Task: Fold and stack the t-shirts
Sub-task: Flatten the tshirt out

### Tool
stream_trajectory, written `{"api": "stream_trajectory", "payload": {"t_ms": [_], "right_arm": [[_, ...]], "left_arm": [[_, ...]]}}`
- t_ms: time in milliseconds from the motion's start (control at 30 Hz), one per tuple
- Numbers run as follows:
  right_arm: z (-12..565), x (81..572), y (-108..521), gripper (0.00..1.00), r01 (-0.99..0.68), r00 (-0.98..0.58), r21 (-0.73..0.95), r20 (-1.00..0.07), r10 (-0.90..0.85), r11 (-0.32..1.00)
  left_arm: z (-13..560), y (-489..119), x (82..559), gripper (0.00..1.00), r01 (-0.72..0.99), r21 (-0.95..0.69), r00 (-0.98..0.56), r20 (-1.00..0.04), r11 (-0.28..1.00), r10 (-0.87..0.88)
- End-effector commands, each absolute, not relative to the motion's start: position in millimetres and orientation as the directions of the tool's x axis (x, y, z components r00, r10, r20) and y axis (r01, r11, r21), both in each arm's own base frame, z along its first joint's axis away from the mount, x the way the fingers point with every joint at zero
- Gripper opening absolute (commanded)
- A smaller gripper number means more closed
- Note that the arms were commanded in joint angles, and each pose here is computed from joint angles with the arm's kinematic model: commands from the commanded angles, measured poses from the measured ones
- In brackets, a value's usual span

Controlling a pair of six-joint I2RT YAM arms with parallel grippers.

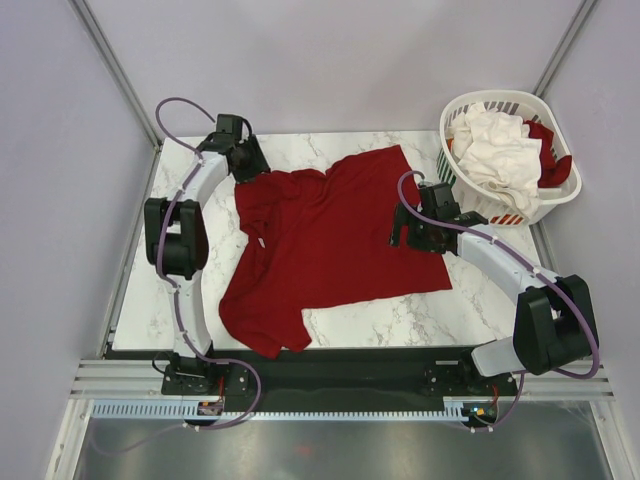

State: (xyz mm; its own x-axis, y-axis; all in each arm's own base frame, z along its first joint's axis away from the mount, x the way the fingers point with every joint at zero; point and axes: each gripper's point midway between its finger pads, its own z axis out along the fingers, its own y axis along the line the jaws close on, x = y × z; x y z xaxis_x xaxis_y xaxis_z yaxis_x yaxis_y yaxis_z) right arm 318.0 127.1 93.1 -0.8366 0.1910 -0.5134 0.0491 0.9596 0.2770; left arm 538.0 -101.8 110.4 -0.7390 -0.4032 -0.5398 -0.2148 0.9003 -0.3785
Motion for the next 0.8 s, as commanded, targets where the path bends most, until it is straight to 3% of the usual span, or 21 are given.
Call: {"api": "stream_trajectory", "payload": {"t_ms": [0, 400, 767], "right_arm": [[100, 323, 127, 0.97, 0.032, -0.816, 0.271, -0.549, 0.181, 0.962], [94, 324, 128, 0.97, 0.033, -0.826, 0.267, -0.535, 0.177, 0.963], [88, 324, 130, 0.97, 0.032, -0.834, 0.268, -0.524, 0.173, 0.963]], "left_arm": [[95, -101, 544, 0.60, -0.164, -0.346, -0.756, -0.557, 0.924, -0.343], [61, -108, 521, 0.64, -0.226, -0.218, -0.783, -0.539, 0.949, -0.310], [25, -105, 523, 0.77, -0.171, -0.075, -0.822, -0.539, 0.982, -0.184]]}}
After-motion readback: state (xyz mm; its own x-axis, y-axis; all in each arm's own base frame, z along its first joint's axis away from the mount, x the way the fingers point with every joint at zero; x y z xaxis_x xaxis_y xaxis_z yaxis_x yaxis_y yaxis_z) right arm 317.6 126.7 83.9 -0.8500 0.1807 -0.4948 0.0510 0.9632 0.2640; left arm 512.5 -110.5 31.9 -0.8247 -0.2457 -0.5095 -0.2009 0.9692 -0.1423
